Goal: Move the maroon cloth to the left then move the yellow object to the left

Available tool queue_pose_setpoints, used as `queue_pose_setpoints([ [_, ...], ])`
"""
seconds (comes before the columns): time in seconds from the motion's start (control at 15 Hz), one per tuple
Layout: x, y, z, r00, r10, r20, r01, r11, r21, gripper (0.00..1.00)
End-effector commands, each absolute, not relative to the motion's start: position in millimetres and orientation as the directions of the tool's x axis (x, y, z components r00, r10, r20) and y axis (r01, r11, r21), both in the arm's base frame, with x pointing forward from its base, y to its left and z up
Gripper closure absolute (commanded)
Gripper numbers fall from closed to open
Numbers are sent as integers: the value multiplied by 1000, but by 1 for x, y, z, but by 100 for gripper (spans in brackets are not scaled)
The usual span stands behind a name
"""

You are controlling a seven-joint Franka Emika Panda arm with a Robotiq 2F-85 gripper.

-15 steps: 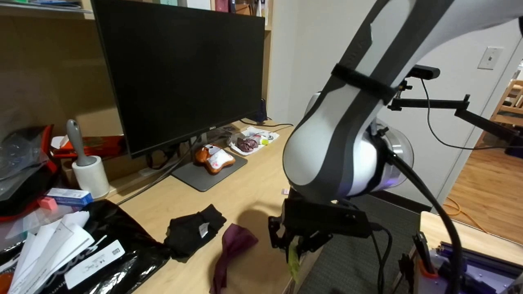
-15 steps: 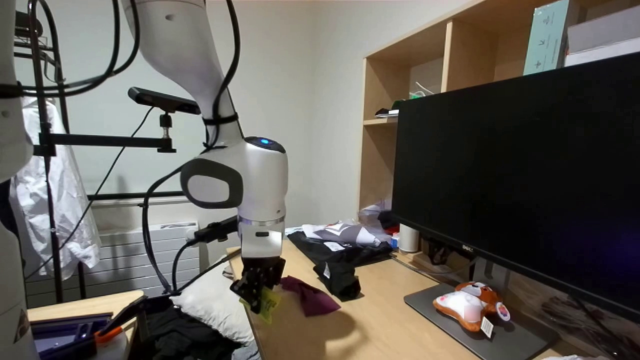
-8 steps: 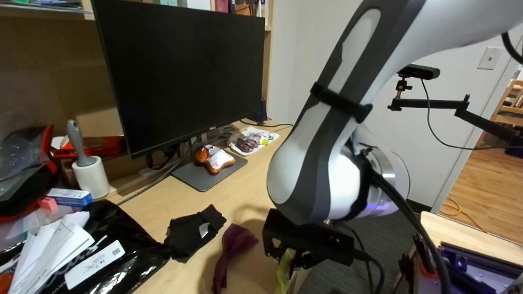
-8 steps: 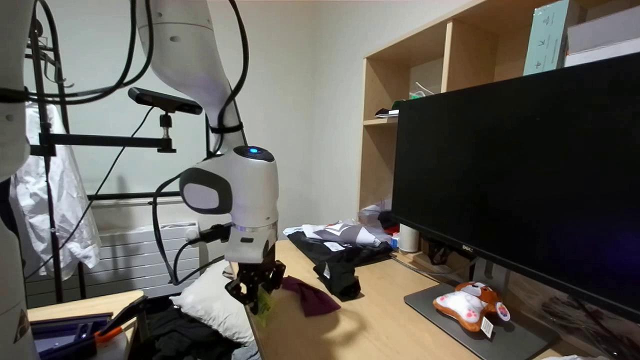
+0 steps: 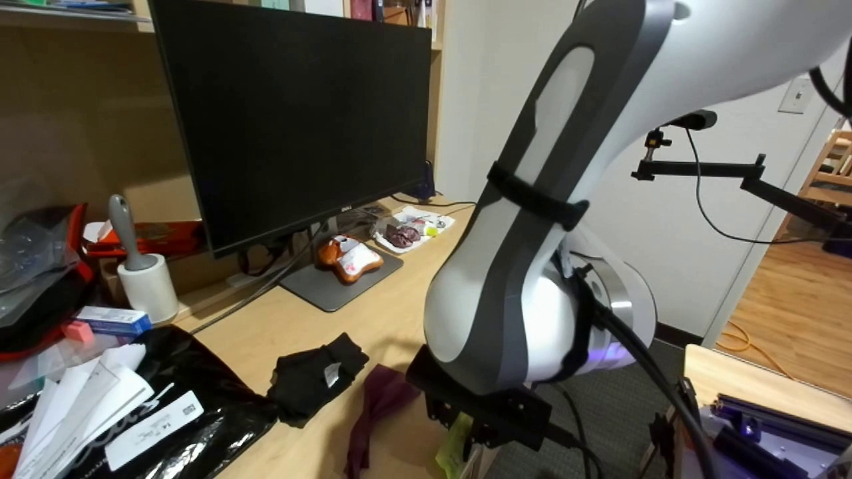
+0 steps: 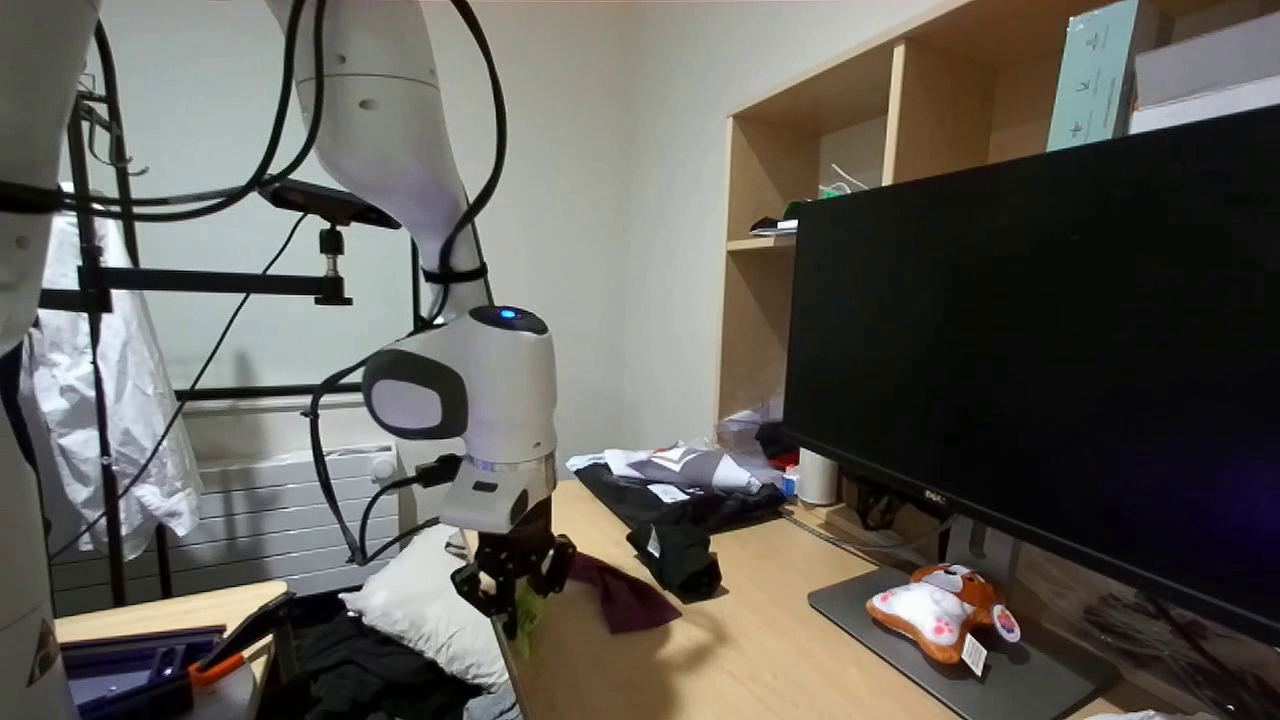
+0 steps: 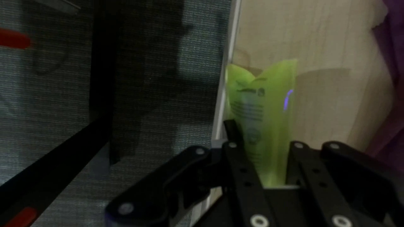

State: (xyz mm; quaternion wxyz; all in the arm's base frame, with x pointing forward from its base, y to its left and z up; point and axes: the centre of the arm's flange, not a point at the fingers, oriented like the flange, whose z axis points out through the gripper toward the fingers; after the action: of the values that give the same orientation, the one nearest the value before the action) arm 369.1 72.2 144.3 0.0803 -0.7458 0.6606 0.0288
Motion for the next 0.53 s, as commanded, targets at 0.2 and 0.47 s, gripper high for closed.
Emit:
queue_pose_setpoints([
  [0.2,393,94,136,-18,-988,-152,-1000,17,6,91],
  [0.47,415,111,142,-131,-987,-94,-987,120,110,91],
])
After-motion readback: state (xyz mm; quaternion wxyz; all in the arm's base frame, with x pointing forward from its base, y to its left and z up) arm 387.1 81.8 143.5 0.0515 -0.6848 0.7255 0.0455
